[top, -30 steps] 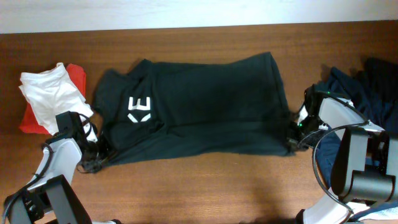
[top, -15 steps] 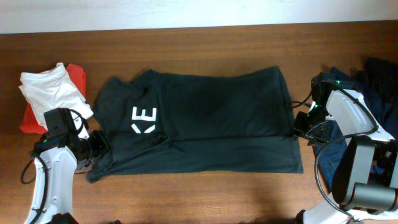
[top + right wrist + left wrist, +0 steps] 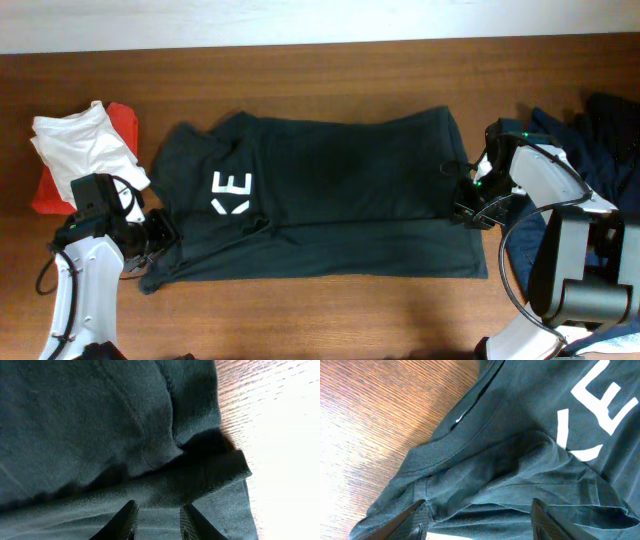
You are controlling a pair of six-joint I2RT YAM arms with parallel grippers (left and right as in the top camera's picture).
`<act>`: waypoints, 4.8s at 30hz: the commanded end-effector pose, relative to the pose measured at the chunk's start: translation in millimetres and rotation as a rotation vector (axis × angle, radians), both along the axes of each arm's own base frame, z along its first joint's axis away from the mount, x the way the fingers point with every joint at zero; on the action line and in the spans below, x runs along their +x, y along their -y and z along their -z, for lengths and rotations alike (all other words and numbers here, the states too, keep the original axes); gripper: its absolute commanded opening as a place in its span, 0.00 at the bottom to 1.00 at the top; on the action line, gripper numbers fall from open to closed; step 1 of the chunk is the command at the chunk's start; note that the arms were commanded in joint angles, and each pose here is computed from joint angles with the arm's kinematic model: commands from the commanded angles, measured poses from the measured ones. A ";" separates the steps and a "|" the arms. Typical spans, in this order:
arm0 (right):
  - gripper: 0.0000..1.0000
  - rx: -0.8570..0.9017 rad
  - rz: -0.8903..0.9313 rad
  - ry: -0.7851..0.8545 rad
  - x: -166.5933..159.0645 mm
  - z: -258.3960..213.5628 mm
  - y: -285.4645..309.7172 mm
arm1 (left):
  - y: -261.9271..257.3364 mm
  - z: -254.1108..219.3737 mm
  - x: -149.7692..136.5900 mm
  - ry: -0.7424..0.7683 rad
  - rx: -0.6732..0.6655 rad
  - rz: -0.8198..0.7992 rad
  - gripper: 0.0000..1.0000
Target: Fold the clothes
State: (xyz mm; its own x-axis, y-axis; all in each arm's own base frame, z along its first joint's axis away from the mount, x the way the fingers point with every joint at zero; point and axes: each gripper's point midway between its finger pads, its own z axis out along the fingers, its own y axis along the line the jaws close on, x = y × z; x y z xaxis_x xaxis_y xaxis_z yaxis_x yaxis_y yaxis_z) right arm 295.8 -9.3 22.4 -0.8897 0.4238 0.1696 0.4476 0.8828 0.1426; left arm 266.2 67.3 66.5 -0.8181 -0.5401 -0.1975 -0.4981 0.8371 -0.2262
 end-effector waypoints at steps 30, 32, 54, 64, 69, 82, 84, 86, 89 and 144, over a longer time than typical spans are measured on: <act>0.41 -0.137 -0.058 0.090 -6.7 19.0 19.9 | 60.7 27.9 37.6 -0.021 -0.088 0.312 0.65; 0.40 -0.129 -0.061 0.042 -27.4 33.2 17.0 | 62.8 51.8 26.1 -0.119 -0.122 0.307 0.65; 0.60 -0.139 -0.120 0.181 22.9 -93.4 22.0 | 45.6 -78.7 190.9 0.397 0.056 0.393 0.80; 0.62 -0.138 -0.120 0.180 22.7 -93.4 21.9 | 97.8 29.9 261.3 0.360 -0.096 0.483 0.70; 0.65 -0.139 -0.120 0.184 23.9 -93.2 22.1 | 98.6 48.8 257.3 0.320 -0.106 0.479 0.43; 0.68 -0.245 -0.089 0.679 192.2 -51.9 46.9 | 89.6 -12.6 211.9 0.129 -0.088 0.445 0.00; 0.68 -0.246 -0.085 0.689 203.3 -33.2 48.6 | 82.7 -5.4 195.9 0.047 -0.062 0.430 0.00; 0.68 -0.225 -0.087 0.688 212.2 -7.5 45.9 | 82.4 -2.7 185.3 0.001 -0.069 0.427 0.01; 0.68 -0.150 -0.106 0.702 221.4 18.8 31.4 | 83.0 -1.0 176.4 -0.036 -0.079 0.425 0.01; 0.35 -0.226 -0.101 -0.239 -44.2 -50.3 48.4 | 96.2 -30.2 -40.7 -0.655 -0.264 0.527 0.41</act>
State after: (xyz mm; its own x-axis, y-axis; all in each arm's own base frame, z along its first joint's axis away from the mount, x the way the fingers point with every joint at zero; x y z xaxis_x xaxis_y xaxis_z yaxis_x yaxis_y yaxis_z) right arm 251.4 -54.2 72.0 -0.8736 0.3796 0.3046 0.3523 0.9250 -0.1425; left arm 224.5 -30.7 85.2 -0.8461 -0.0251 0.5325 -0.1815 0.9527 -0.2436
